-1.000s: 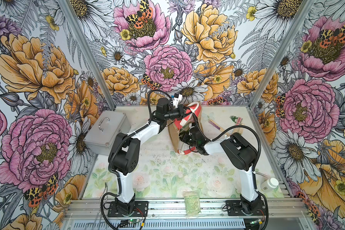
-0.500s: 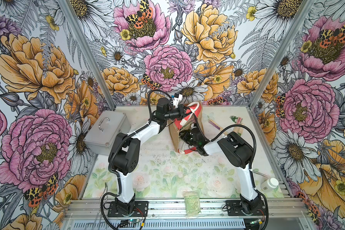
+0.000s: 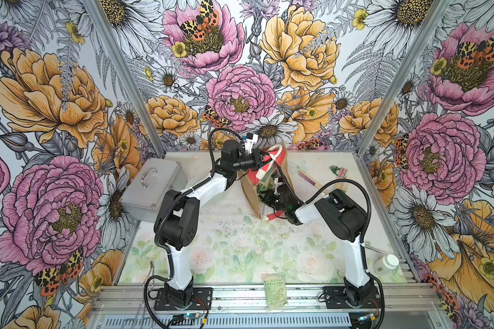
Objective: Take out the folding fans from the tote bags
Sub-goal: Pick up the folding fan from the canvas bag.
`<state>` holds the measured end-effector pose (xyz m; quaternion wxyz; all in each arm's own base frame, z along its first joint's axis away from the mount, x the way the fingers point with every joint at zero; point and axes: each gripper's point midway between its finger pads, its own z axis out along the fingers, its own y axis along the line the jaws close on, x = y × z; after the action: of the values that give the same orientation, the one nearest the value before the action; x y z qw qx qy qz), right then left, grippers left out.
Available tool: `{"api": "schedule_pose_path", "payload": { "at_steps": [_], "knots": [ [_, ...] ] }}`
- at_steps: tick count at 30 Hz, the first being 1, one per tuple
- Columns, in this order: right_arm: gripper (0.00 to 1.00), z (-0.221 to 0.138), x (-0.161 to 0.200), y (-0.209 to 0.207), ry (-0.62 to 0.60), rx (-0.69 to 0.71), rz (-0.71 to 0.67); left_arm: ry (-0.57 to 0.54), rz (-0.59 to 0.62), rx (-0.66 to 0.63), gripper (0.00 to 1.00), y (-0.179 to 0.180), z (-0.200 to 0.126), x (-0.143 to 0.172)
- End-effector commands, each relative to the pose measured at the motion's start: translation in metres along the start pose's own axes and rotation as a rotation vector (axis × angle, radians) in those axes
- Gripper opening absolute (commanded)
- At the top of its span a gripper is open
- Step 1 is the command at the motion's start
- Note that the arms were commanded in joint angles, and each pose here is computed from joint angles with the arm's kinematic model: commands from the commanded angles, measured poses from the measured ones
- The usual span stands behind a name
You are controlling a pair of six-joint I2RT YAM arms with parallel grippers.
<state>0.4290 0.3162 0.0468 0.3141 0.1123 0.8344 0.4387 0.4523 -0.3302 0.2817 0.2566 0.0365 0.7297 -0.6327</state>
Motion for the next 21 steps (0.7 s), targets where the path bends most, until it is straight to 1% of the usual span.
{"api": "schedule_pose_path", "payload": {
  "at_steps": [1,4,10,14,17,18,21],
  "knots": [
    [0.09,-0.022,0.008,0.016,0.097,-0.005,-0.13,-0.094,0.061,0.024,0.0,-0.02,-0.023,-0.027],
    [0.09,-0.035,0.015,0.025,0.18,0.022,-0.16,-0.102,0.057,0.015,0.0,-0.015,-0.025,-0.03],
    [0.08,-0.064,0.028,0.029,0.31,0.097,-0.149,-0.083,0.06,0.015,0.0,-0.01,-0.019,-0.025],
    [0.08,-0.075,0.039,0.036,0.377,0.081,-0.14,-0.074,0.069,0.017,0.0,-0.009,-0.014,-0.022],
    [0.07,-0.08,0.033,0.031,0.328,0.113,-0.157,-0.063,0.073,0.018,0.0,-0.008,-0.012,-0.018],
    [0.07,-0.081,0.029,0.032,0.306,0.105,-0.161,-0.061,0.071,0.015,0.0,-0.006,-0.011,-0.017],
    [0.05,-0.077,0.02,0.048,0.228,0.001,-0.143,-0.048,0.075,0.014,0.0,-0.003,-0.005,-0.011]
  ]
}}
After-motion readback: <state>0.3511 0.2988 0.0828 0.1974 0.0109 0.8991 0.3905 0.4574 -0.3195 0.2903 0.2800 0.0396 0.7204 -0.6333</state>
